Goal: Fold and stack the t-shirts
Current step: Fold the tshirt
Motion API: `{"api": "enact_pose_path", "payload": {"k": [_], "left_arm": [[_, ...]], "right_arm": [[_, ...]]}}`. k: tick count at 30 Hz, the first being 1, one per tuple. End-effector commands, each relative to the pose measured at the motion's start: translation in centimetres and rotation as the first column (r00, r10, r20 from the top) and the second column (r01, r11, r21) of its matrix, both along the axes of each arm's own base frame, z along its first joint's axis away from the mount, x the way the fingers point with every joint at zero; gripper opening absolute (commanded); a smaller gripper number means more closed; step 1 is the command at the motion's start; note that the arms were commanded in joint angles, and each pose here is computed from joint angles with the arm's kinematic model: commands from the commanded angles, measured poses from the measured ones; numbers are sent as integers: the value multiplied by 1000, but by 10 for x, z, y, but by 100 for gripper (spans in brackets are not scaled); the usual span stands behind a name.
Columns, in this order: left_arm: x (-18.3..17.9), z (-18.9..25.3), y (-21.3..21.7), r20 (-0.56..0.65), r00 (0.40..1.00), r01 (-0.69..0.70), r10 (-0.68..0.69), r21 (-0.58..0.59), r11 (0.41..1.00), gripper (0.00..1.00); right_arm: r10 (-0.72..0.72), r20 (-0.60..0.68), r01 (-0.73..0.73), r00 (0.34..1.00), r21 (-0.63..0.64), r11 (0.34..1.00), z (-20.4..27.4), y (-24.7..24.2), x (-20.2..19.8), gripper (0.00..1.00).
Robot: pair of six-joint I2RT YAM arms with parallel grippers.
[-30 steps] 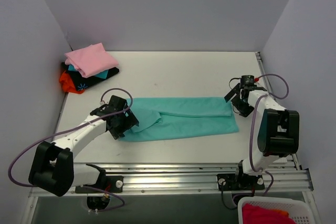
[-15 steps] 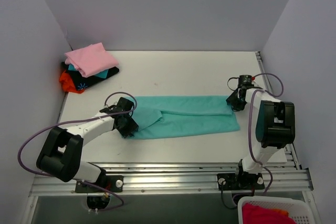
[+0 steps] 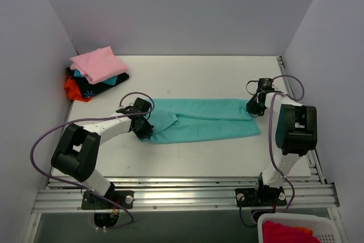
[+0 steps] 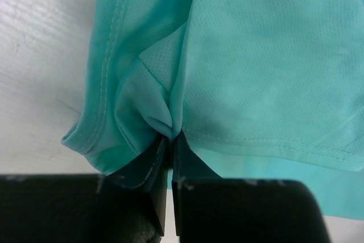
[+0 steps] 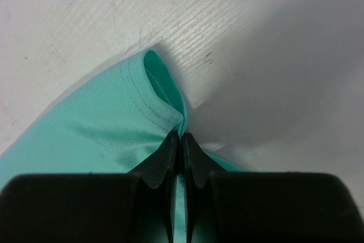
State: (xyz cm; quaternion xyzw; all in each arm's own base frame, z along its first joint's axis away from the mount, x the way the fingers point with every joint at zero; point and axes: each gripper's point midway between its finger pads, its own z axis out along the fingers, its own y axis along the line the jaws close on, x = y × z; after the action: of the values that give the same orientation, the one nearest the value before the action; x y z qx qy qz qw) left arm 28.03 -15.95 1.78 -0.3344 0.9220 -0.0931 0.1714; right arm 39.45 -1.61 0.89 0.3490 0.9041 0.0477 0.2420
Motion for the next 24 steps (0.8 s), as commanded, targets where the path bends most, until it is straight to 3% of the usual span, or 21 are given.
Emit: {"api": "enact_pose_path", "payload": {"k": [1, 8, 13, 17, 18, 20, 24], "left_arm": [[17, 2, 9, 10, 999, 41, -43, 111, 993, 2], [96, 27, -9, 85, 984, 141, -156, 161, 977, 2], [160, 22, -21, 106, 964, 223, -243, 167, 960, 2], [210, 19, -36, 126, 945, 286, -302, 132, 949, 2], [235, 43, -45, 194, 929, 296, -316, 127, 947, 2], [246, 21, -52, 161, 924, 331, -347, 117, 936, 2], [282, 18, -75, 218, 905, 358, -365, 71, 931, 2]], "right_arm": [[20, -64, -21, 998, -10, 1000, -5, -3, -11, 0], [15, -121, -21, 993, -54, 998, 8, -12, -49, 0], [5, -194, -8, 981, -13, 1000, 10, 0, -108, 0], [15, -236, 0, 972, 65, 998, 3, 22, -153, 0], [22, -219, -6, 975, 72, 997, 7, 27, -159, 0], [113, -198, -104, 974, 56, 993, 14, 53, -161, 0], [122, -190, -103, 974, 105, 989, 15, 85, -175, 0]]}}
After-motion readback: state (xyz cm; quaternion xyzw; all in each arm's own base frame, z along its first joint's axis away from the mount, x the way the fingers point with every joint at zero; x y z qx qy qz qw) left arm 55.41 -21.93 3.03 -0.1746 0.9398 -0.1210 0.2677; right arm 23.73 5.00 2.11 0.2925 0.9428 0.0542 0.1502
